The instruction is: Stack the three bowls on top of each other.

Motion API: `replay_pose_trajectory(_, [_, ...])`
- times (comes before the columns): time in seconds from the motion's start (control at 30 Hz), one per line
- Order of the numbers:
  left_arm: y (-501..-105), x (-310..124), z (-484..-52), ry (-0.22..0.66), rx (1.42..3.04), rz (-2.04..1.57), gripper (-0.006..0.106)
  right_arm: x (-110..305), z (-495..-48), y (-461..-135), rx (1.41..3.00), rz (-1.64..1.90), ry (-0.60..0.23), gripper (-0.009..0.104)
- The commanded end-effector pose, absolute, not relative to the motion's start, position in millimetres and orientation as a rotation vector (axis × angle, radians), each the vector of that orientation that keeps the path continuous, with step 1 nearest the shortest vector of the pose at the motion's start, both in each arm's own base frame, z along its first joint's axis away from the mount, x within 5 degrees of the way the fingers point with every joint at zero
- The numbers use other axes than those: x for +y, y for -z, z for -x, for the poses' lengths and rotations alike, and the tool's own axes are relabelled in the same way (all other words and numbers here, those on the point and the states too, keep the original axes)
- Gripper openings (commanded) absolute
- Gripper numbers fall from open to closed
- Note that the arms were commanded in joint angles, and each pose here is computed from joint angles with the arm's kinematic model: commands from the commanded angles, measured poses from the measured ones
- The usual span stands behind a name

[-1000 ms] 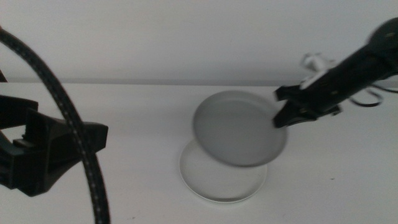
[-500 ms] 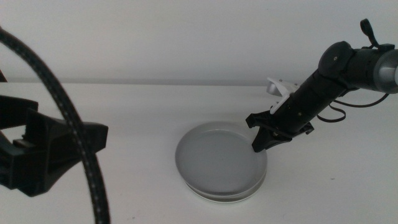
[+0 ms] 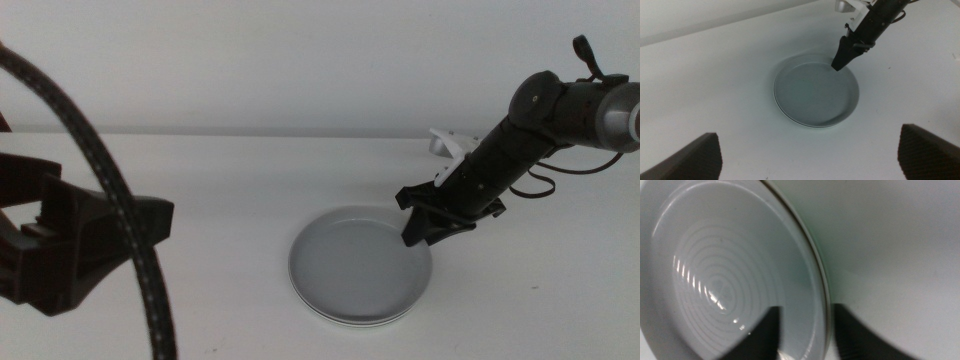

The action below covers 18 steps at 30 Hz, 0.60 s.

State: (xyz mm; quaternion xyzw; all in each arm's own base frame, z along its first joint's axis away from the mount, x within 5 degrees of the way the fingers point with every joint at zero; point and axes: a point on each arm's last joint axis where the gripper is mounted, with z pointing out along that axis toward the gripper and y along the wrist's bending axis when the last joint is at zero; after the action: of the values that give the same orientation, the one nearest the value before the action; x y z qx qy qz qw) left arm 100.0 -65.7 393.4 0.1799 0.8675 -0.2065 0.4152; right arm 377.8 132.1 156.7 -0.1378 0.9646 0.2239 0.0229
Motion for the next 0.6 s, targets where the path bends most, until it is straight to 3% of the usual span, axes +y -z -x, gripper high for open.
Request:
replay_pose_trajectory(0.0, [-394, -67, -100, 0.530, 2.164, -0.453, 0.094, 132, -381, -161, 2.956, 0.434, -0.677, 0.052])
replay_pose_trajectory(0.13, [-394, -67, -100, 0.530, 2.164, -0.453, 0.094, 132, -388, -180, 2.905, 0.447, -0.682, 0.092])
replay_pose_trajectory(0.23, [-394, -67, -100, 0.527, 2.163, -0.454, 0.094, 126, -392, -226, 2.825, 0.488, -0.694, 0.093])
replay_pose_trajectory(0.33, [-394, -67, -100, 0.527, 2.163, -0.454, 0.094, 106, -385, -280, 2.746, 0.482, -0.648, 0.093])
replay_pose_trajectory(0.47, [-394, -67, -100, 0.527, 2.163, -0.454, 0.094, 57, -346, -343, 2.646, 0.340, -0.484, 0.093])
replay_pose_trajectory(0.57, [-394, -67, -100, 0.534, 2.164, -0.453, 0.094, 29, -296, -363, 2.578, 0.229, -0.390, 0.093])
